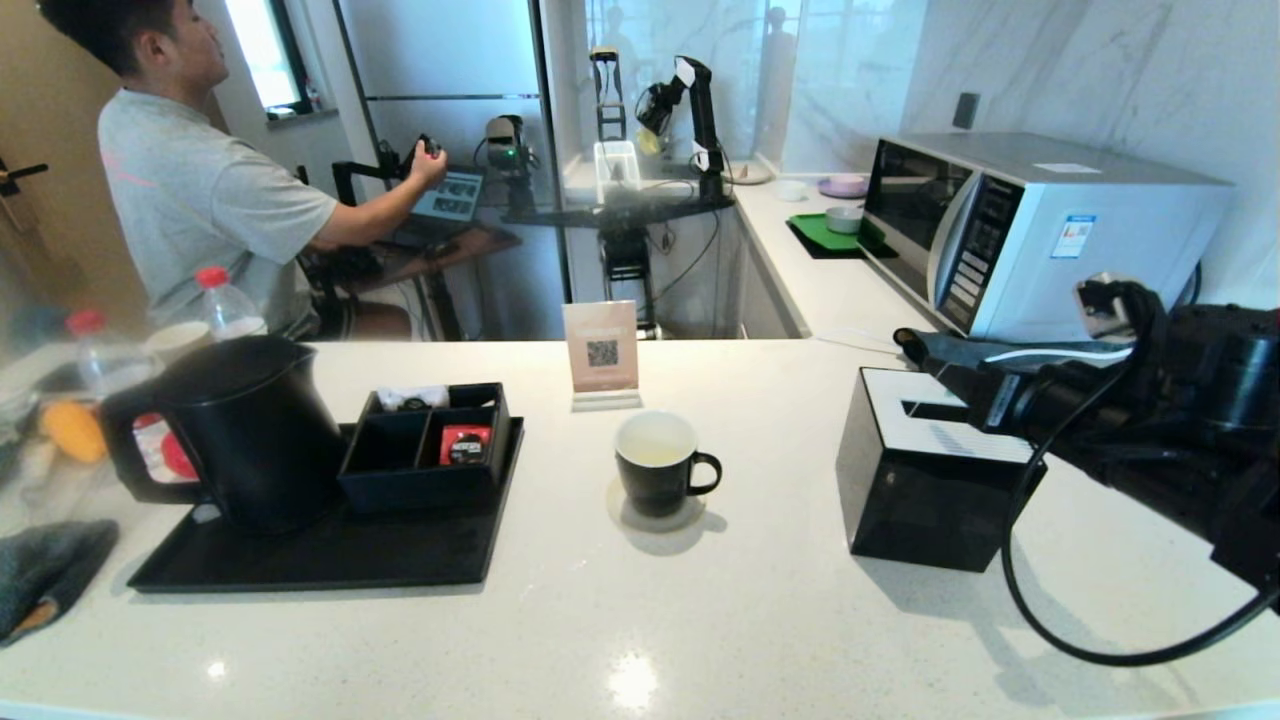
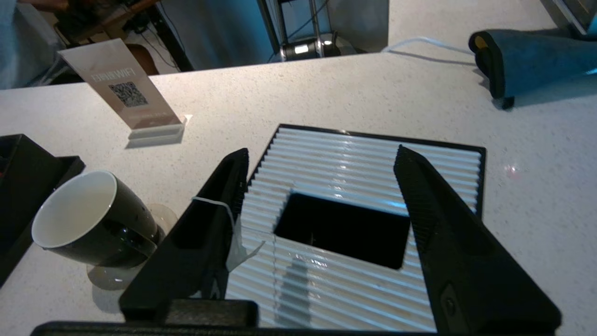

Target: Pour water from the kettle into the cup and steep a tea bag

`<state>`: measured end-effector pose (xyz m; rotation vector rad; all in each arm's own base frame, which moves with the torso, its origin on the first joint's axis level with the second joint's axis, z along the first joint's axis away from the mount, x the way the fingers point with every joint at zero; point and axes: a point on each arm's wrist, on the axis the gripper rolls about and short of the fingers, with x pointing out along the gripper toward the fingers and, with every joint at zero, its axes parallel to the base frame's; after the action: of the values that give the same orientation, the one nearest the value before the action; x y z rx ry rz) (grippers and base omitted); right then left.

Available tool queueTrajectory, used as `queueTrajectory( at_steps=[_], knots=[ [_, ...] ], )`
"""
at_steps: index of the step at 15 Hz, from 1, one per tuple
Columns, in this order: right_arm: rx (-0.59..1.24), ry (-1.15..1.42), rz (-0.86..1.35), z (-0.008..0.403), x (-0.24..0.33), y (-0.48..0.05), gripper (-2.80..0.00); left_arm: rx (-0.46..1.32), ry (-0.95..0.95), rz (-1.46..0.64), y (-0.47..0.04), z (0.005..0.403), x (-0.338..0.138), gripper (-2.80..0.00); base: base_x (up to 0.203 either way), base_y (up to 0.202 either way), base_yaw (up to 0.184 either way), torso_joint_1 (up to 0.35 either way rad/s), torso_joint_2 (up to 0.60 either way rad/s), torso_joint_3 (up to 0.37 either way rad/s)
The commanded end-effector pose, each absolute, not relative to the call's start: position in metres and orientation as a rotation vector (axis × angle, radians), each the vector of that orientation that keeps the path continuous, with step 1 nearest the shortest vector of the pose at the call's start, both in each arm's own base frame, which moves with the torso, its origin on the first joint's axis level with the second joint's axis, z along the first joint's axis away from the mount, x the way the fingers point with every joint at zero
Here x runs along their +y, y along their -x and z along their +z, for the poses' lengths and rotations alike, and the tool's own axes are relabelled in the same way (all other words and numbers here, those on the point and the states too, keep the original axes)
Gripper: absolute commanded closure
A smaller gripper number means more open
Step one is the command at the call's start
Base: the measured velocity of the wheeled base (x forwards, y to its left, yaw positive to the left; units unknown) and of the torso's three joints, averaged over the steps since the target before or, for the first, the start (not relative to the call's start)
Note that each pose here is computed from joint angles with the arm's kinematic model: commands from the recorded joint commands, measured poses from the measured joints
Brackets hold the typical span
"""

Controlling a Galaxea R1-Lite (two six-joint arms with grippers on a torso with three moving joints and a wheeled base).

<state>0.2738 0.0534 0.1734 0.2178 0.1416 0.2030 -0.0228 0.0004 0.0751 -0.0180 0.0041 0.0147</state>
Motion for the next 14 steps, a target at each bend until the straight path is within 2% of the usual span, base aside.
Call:
queueTrajectory(
  at_steps=[1, 5, 14],
  knots=[
    [0.151, -0.218, 0.185, 0.185, 0.046, -0.260, -2.80, 0.004, 0.018, 0.015, 0.023, 0.075, 0.000, 0.00, 0.000, 0.000, 0.000, 0.000, 0.00, 0.000],
    [0.157, -0.186, 0.130, 0.191, 0.030, -0.252, -2.80, 0.004, 0.018, 0.015, 0.023, 0.075, 0.000, 0.00, 0.000, 0.000, 0.000, 0.000, 0.00, 0.000],
    [0.198, 0.037, 0.016, 0.176, -0.003, -0.249, -2.80, 0.004, 0.018, 0.015, 0.023, 0.075, 0.000, 0.00, 0.000, 0.000, 0.000, 0.000, 0.00, 0.000]
  ],
)
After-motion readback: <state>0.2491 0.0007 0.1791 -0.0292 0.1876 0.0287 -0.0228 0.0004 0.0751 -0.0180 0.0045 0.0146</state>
